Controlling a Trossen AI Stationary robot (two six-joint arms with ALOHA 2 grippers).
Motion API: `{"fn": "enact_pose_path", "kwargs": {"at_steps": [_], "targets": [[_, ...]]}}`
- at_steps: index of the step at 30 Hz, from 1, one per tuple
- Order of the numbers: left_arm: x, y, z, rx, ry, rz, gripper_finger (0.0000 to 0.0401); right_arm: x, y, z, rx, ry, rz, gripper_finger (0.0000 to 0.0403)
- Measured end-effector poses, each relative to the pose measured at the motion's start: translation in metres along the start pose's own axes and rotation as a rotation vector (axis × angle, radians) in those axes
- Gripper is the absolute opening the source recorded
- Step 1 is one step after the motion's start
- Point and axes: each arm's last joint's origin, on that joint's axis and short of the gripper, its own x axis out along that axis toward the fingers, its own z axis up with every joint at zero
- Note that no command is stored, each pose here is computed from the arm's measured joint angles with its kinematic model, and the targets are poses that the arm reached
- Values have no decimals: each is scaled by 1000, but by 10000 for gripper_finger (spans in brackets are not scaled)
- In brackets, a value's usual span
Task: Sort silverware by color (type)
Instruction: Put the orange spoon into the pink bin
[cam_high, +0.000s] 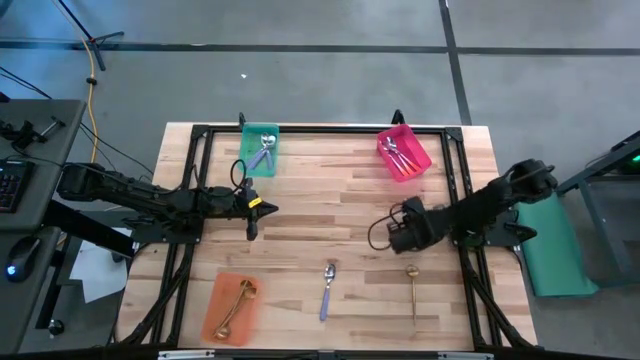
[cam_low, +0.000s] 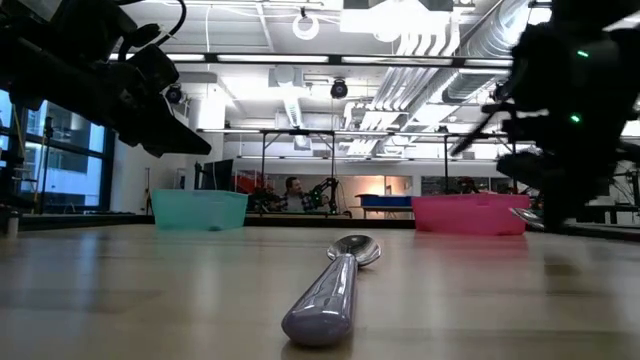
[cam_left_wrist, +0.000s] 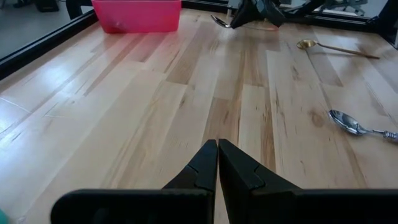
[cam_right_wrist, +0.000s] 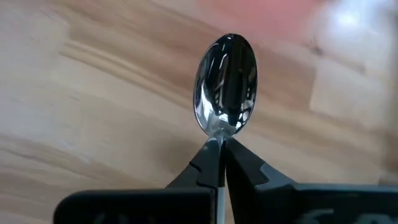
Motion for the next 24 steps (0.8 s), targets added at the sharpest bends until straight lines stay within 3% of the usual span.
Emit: {"fn": "enact_pose_path", "kwargs": {"at_steps": [6,12,15,19,24], "targets": [[0,0,0,0,0,0,5,-12,1,51,-112,-9,54,0],[0,0,0,3,-1,0,5,-12,-15,126,-206,-58,35,0],[0,0,0,10,-1,0,5,-3,-25,164,-247,-105,26,0],[0,1,1,11,-11,52,5,11,-45,207,-239,-154,97,0],[0,4,1,14,-21,139,5,42,-66,232,-334,-139,147,0]]}}
